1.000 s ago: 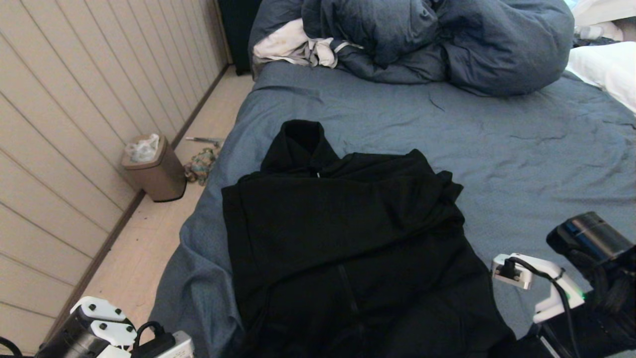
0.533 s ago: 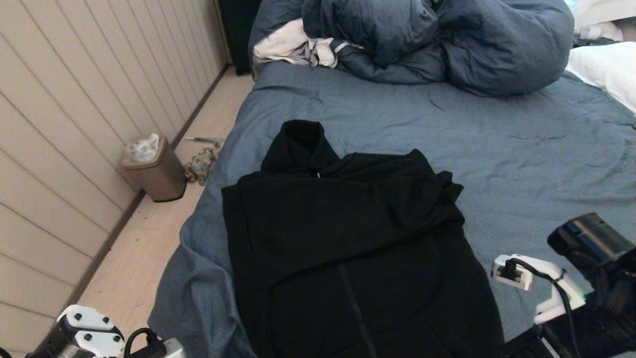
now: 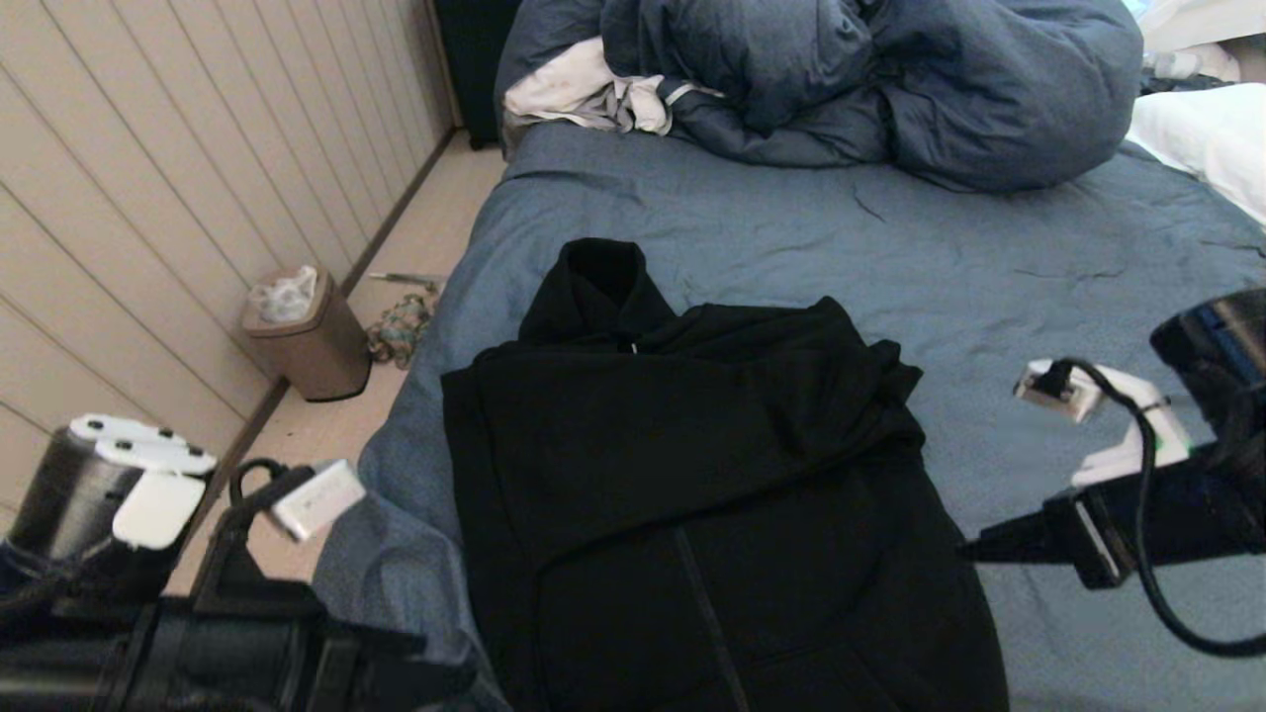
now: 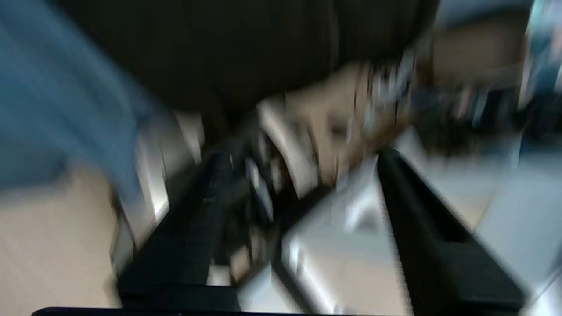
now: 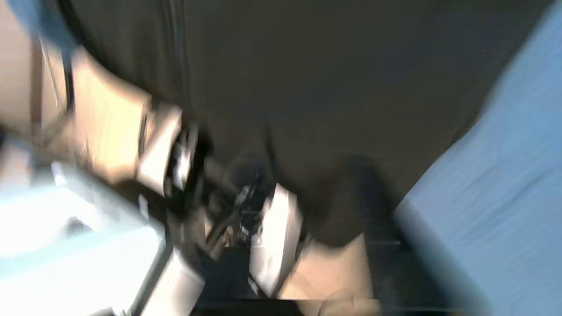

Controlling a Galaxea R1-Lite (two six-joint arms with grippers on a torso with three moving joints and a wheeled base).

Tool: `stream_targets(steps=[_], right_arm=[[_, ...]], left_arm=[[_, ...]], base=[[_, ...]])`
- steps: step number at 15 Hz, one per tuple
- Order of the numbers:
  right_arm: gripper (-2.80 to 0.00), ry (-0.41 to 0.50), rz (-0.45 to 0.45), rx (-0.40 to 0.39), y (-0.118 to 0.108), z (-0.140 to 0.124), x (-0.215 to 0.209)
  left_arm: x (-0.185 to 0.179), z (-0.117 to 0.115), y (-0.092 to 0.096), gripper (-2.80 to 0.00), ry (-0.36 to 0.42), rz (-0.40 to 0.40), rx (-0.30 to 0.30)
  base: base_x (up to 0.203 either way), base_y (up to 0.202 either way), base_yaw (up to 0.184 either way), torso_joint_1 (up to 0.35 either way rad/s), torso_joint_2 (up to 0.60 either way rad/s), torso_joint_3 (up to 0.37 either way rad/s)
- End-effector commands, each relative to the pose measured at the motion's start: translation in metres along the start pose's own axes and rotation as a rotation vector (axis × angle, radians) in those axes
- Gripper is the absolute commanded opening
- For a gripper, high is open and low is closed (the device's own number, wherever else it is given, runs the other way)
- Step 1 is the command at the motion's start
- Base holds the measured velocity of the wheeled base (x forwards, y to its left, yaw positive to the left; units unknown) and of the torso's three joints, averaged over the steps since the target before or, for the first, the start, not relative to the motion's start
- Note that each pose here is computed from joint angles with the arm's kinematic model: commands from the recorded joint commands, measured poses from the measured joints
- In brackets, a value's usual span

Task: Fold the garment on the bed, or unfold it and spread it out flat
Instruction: Unfold the black sweatshirt

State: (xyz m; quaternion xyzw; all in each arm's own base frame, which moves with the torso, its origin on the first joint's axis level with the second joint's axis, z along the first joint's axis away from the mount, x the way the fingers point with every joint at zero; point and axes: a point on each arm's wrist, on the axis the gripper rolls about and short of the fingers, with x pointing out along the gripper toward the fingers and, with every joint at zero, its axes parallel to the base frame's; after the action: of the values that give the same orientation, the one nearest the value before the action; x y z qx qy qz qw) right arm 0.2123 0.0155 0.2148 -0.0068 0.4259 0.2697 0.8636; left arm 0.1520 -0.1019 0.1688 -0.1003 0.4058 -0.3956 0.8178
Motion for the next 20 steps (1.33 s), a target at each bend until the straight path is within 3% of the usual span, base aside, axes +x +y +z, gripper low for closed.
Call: stream_targets(steps=[1, 3, 6, 11, 12, 13, 20], right_arm=[[-2.80, -0.069, -0.012, 0.019, -0.008, 0.033, -0.003], [-2.80, -0.123, -0.013, 0.075, -0.019, 0.068, 0.004], [-2.80, -0.168, -0.016, 0.126, -0.043, 0.111, 0.027], [-2.80, -0.183, -0.033, 0.222, -0.095, 0.149, 0.083], [-2.63, -0.190, -0.037, 0.227, -0.102, 0.153, 0.089], [0.00, -0.195, -0.044, 0.222, -0.108, 0.155, 0.094], [0.00, -0.258, -0.126, 0.173, -0.140, 0.155, 0.110]], left_arm=[[0.005, 0.040, 0.004, -2.80, -0.069, 0.021, -0.013], [0.014, 0.083, 0.009, -2.80, -0.127, 0.046, -0.026], [0.042, 0.138, 0.024, -2.80, -0.192, 0.155, -0.050], [0.063, 0.203, 0.034, -2.80, -0.232, 0.238, -0.107], [0.069, 0.210, 0.038, -2.80, -0.227, 0.245, -0.121], [0.076, 0.214, 0.042, -2.80, -0.215, 0.254, -0.137], [0.081, 0.213, 0.046, -2.80, -0.187, 0.263, -0.165]], base=[[0.000, 0.000, 0.000, 0.000, 0.00, 0.000], [0.000, 0.000, 0.000, 0.000, 0.00, 0.000], [0.000, 0.000, 0.000, 0.000, 0.00, 0.000], [0.000, 0.000, 0.000, 0.000, 0.00, 0.000], [0.000, 0.000, 0.000, 0.000, 0.00, 0.000], [0.000, 0.000, 0.000, 0.000, 0.00, 0.000], [0.000, 0.000, 0.000, 0.000, 0.00, 0.000]])
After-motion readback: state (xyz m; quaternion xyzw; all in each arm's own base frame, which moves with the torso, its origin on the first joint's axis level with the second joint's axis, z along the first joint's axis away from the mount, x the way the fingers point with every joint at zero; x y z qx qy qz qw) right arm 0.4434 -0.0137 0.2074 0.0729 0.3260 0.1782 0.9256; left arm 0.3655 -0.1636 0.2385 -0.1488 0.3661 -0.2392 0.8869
